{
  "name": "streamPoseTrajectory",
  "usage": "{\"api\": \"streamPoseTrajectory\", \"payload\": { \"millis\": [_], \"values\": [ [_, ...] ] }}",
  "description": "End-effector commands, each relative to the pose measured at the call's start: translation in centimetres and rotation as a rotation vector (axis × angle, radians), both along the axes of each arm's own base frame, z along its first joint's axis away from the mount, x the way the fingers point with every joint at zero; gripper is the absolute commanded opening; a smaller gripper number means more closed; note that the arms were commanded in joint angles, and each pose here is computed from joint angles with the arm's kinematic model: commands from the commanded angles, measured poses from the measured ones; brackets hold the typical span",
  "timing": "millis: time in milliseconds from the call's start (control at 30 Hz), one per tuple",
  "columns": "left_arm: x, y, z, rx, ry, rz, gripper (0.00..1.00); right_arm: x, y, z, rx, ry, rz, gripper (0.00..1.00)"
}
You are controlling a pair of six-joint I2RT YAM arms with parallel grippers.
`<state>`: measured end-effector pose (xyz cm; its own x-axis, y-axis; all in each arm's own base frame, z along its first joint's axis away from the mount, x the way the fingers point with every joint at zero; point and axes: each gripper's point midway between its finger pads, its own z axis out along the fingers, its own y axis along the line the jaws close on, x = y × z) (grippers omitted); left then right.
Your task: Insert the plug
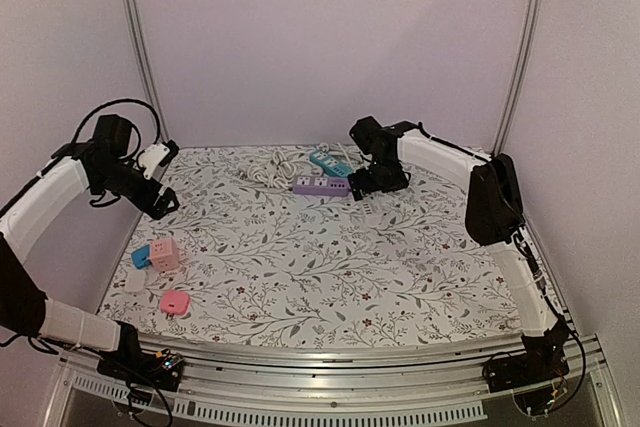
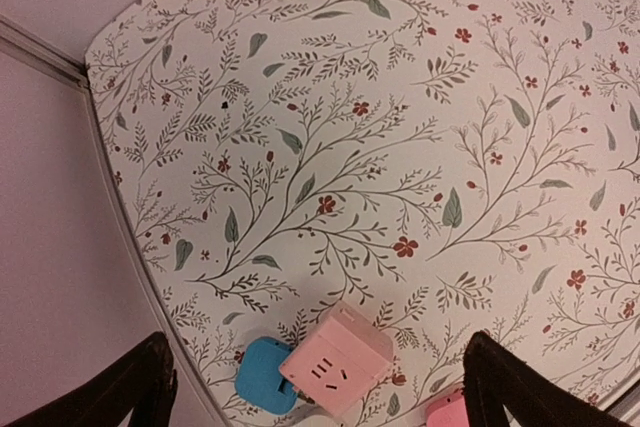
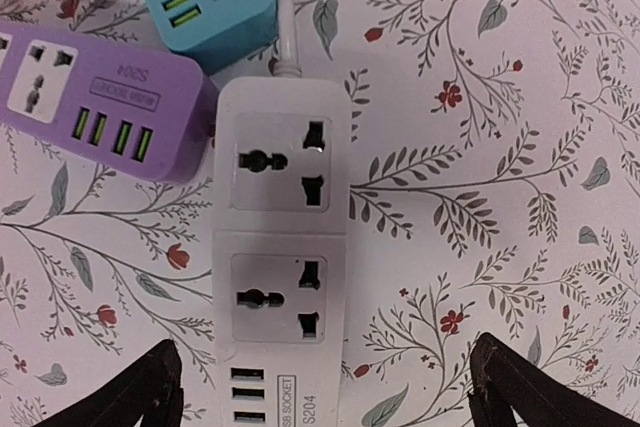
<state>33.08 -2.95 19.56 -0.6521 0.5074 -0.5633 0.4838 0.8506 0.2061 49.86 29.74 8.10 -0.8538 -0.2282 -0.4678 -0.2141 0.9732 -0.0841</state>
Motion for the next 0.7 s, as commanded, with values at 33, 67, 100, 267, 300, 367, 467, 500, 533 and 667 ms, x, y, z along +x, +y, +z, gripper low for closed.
{"api": "streamPoseTrajectory", "payload": {
  "millis": [33,67,100,267,300,367,467,500,533,667],
  "values": [
    [-1.2,-0.3,-0.6,-0.019,0.043,-0.019,1.0,-2.2,-0.7,-5.2,-0.045,0.168,-0.006,0.99],
    [-1.1,-0.4,-0.6,-0.024,0.045,-0.02,1.0,-2.5,-0.4,-5.8,-0.04,0.185,0.002,0.99],
    [-1.0,-0.5,-0.7,-0.027,0.048,-0.017,1.0,-2.9,0.0,-6.5,-0.033,0.206,0.015,0.99],
    [-0.7,-0.4,-1.0,-0.033,0.061,-0.005,1.0,-4.5,1.2,-8.0,-0.055,0.247,0.095,0.83],
    [-0.8,-0.4,-1.0,-0.035,0.061,-0.005,1.0,-4.7,1.3,-8.2,-0.053,0.258,0.106,0.75],
    [-1.0,-0.5,-0.8,-0.035,0.062,-0.011,0.99,-5.3,1.0,-8.2,-0.059,0.272,0.116,0.65],
    [-1.8,-0.5,-0.7,-0.024,0.067,-0.032,1.0,-6.3,-0.8,-7.5,-0.121,0.273,0.119,0.53],
    [-2.3,-0.5,-0.8,-0.016,0.078,-0.044,1.0,-7.0,-1.8,-7.5,-0.154,0.282,0.121,0.49],
    [-2.7,-0.5,-1.0,-0.006,0.086,-0.062,1.0,-7.5,-2.3,-6.5,-0.164,0.275,0.129,0.44],
    [-5.8,-1.4,-2.7,0.011,0.169,-0.205,0.99,-11.1,-3.0,-5.3,-0.14,0.326,0.237,0.25]
  ]
}}
